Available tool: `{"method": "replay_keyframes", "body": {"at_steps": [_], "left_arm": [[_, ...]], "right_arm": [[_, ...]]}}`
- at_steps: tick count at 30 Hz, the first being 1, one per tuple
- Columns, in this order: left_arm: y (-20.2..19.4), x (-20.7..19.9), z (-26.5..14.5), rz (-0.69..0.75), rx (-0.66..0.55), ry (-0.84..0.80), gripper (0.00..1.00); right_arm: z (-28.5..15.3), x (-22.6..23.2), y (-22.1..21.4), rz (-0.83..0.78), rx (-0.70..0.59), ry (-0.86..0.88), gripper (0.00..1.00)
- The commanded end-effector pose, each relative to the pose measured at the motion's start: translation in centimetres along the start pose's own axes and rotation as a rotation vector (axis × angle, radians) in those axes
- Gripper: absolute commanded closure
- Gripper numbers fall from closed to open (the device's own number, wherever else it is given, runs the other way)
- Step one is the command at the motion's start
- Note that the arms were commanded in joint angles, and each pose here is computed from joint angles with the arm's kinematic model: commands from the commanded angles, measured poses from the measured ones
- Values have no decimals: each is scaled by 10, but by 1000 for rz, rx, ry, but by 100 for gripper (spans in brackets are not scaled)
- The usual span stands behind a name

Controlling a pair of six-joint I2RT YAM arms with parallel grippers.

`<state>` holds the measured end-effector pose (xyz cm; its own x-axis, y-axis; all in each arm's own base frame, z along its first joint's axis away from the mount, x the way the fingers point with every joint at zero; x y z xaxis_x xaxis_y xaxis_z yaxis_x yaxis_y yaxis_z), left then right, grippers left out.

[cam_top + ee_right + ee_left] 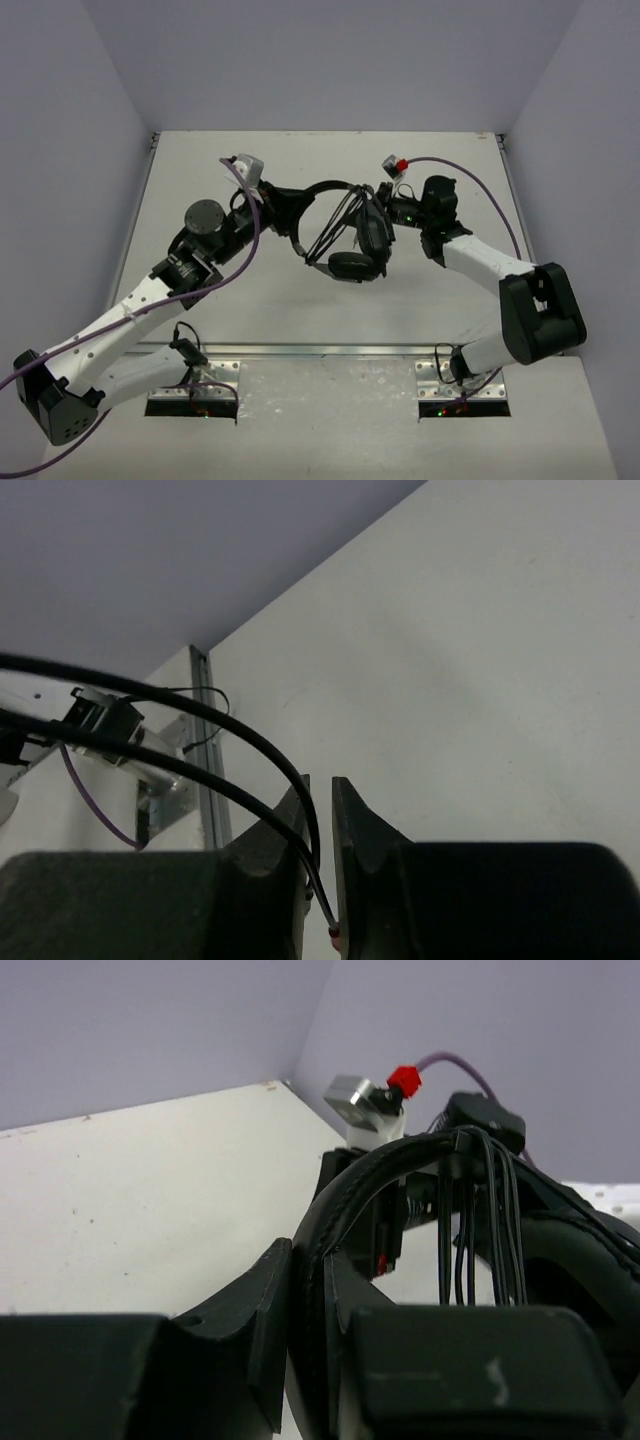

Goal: Wrap the headphones

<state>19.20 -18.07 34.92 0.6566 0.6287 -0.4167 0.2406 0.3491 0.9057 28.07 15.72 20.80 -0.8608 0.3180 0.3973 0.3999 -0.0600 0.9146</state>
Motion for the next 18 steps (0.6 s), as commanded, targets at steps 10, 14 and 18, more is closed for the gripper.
{"method": "replay_keyframes", "body": {"at_steps": [10,14,18], "left_arm": [[84,-23,-20,-188,-525,68,100],[89,-21,-20,-193,-532,123,100],[90,-19,-18,-216,-560,152,100]], "right_arm": [[14,48,27,-5,-248,126,80],[14,55,28,-3,-276,98,73],[20,67,24,-3,-295,85,75]]}}
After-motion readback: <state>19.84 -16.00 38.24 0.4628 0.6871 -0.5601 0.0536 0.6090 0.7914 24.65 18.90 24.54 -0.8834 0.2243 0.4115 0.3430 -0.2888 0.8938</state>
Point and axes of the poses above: each gripper's point midway between its finger pads, its own z axis out along the fingers, its own x axis along the line the jaws close on, y = z × x, the point moved 10 cm from there along -z, back along the fingers, and after that the axes turned 5 degrees about -z, right-handed, at the moved point
